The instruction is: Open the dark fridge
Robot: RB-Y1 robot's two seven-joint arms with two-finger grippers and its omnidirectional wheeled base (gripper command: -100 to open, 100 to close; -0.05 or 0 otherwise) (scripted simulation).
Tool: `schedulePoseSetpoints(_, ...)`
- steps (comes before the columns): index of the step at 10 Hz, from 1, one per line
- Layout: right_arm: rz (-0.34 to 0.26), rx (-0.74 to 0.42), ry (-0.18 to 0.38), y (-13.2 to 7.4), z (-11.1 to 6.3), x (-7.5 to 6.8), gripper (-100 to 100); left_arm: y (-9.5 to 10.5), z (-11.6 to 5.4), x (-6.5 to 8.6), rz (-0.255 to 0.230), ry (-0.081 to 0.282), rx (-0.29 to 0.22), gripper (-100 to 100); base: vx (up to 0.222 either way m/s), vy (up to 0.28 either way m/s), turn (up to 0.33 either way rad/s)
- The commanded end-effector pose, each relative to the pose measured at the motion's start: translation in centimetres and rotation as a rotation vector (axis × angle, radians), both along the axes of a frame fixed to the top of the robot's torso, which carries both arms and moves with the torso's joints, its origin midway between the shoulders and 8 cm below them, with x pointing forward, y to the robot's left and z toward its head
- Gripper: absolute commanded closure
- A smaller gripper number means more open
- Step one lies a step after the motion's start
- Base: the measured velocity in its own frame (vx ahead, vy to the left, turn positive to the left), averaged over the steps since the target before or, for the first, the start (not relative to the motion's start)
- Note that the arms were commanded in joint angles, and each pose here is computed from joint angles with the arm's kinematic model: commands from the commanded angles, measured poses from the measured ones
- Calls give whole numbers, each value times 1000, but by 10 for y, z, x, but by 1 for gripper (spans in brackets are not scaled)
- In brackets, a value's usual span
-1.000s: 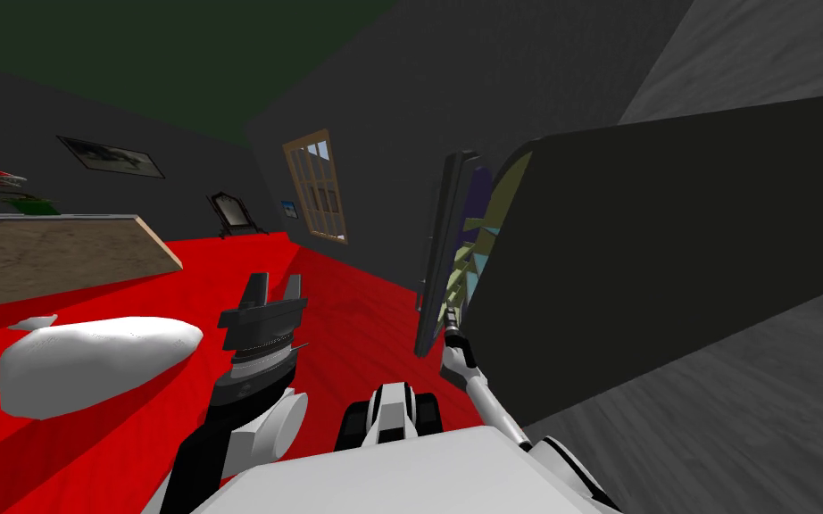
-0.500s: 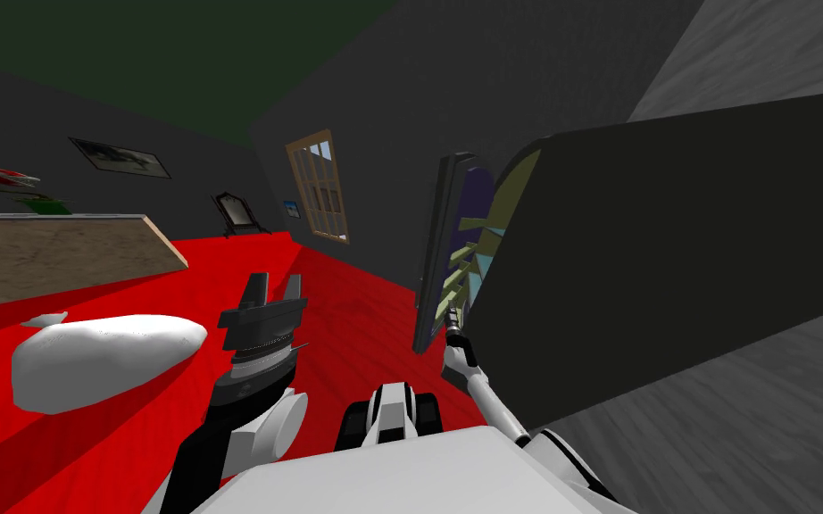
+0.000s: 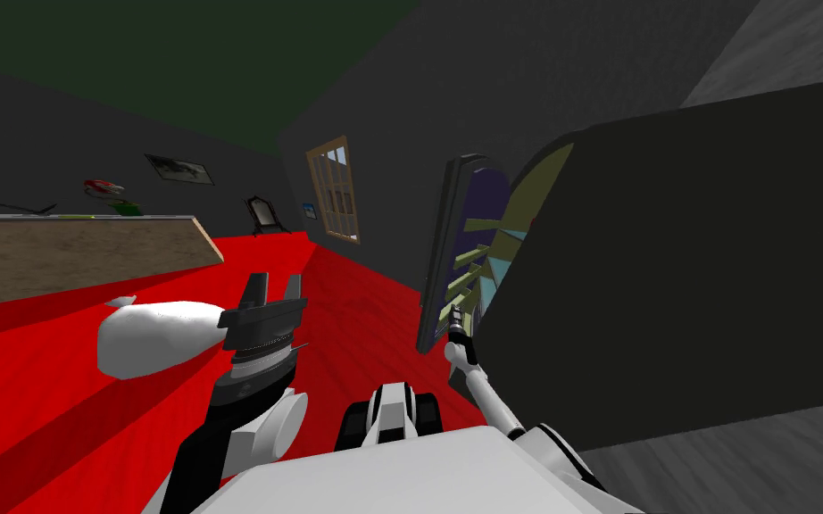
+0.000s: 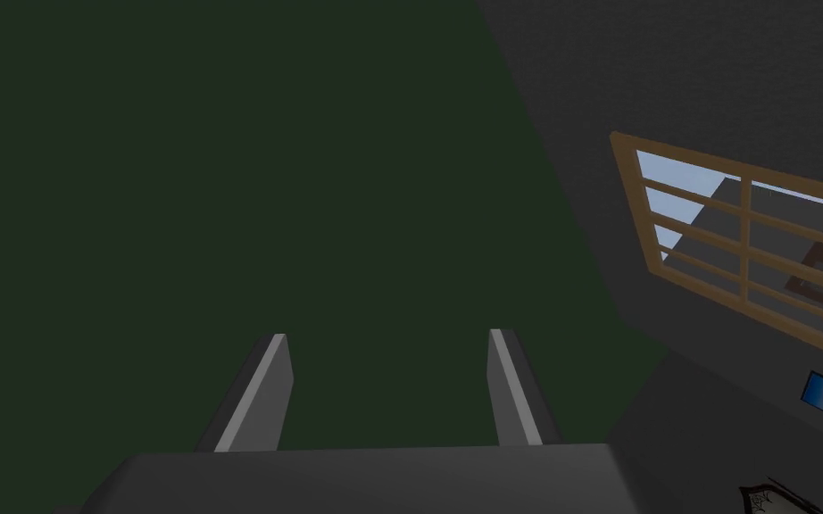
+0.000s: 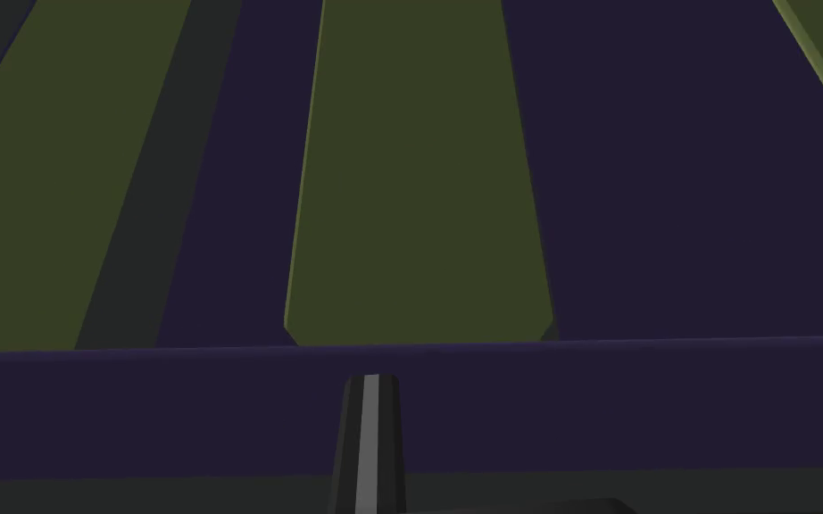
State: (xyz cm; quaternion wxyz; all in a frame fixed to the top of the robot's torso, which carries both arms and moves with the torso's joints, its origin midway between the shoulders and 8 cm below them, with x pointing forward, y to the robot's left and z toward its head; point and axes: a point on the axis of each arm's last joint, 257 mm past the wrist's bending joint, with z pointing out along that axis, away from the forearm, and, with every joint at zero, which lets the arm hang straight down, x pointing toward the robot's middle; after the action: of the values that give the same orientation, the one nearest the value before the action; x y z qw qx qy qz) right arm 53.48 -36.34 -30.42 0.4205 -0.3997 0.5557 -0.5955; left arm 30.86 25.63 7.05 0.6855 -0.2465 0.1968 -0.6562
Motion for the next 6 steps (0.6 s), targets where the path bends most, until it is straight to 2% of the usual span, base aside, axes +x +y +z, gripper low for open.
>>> schedulePoseSetpoints(1, -111, -11, -29, -30, 12, 1, 100, 0, 0, 0, 0, 0, 0, 0, 52, 45, 354)
schedulePoseSetpoints(2, -123, -9, -25, -35, 10, -1, 100, 0, 0, 0, 0, 0, 0, 0, 44, 33, 144)
schedulePoseSetpoints(3, -187, -14, -35, -49, 14, -3, 100, 0, 0, 0, 0, 0, 0, 0, 42, 45, 218)
schedulePoseSetpoints(4, -200, -12, -34, -55, 13, -5, 100, 0, 0, 0, 0, 0, 0, 0, 39, 32, 163)
schedulePoseSetpoints(5, -263, -15, -36, -67, 14, -8, 100, 0, 0, 0, 0, 0, 0, 0, 44, 33, 279)
schedulePoseSetpoints(6, -277, -11, -38, -73, 15, -10, 100, 0, 0, 0, 0, 0, 0, 0, 48, 27, 176)
